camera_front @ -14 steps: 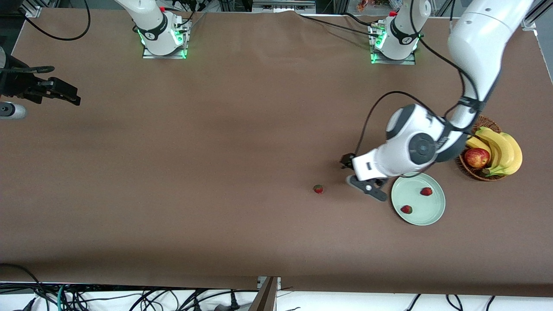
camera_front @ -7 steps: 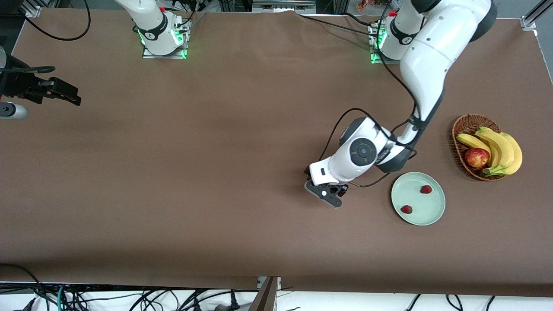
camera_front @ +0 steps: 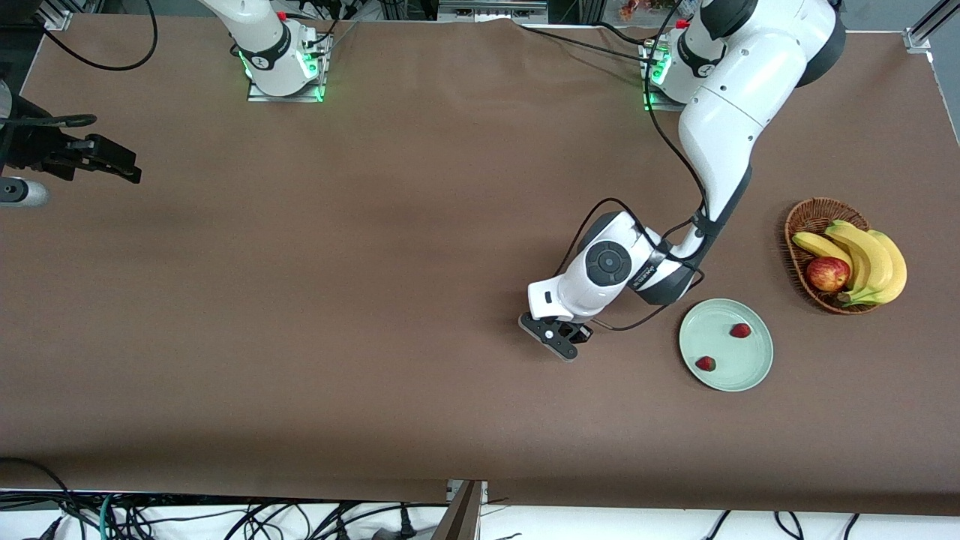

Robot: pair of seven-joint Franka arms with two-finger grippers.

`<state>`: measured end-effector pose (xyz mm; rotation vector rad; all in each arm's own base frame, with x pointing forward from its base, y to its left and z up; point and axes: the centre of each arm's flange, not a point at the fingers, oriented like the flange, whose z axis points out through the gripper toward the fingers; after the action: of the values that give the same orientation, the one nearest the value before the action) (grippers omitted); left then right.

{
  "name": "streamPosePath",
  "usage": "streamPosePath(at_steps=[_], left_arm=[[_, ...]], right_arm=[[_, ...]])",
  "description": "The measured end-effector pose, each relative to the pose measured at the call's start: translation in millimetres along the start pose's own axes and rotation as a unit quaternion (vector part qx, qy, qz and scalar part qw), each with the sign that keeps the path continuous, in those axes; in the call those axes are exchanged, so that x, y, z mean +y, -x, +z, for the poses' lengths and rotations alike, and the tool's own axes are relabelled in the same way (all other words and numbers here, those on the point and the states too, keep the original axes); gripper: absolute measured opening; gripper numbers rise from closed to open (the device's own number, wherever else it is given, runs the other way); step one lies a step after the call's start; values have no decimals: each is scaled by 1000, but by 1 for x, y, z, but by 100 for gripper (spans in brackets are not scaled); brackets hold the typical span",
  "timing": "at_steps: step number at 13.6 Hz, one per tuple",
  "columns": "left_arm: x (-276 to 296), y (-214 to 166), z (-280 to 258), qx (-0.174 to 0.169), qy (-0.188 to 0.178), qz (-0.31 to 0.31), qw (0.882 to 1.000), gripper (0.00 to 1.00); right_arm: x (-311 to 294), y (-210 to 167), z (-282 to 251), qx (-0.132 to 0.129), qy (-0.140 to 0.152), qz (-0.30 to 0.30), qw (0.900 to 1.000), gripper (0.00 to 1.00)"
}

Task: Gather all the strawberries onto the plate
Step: 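Reach the left gripper to the last strawberry and grasp it, then lower the last strawberry onto the plate and open the left gripper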

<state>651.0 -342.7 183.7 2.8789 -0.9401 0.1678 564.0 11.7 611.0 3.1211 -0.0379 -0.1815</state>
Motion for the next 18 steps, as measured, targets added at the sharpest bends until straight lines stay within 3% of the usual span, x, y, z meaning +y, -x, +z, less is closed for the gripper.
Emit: streamPosePath(at_steps=[1, 3, 6, 8, 13, 15, 18], left_arm=[[-3, -2, -3, 3, -1, -2, 1000, 34], [-17, -2, -13, -4, -6, -11, 1000, 33], [-63, 7, -54, -54, -10, -35, 998, 33], [-105, 22, -86, -78, -6, -15, 997, 33], [-262, 101, -126, -105, 11, 88, 990, 33], [-293, 129, -119, -112, 22, 98, 989, 33], [-297, 137, -116, -115, 27, 97, 988, 58]], right_arm=[[0, 0, 0, 0, 0, 0, 1000, 100], [0, 0, 0, 0, 0, 0, 1000, 100], [0, 0, 0, 0, 0, 0, 1000, 100], [-1, 0, 0, 0, 0, 0, 1000, 100], [-1, 0, 0, 0, 0, -1, 1000, 100], [-1, 0, 0, 0, -1, 0, 1000, 100], [-1, 0, 0, 0, -1, 0, 1000, 100]])
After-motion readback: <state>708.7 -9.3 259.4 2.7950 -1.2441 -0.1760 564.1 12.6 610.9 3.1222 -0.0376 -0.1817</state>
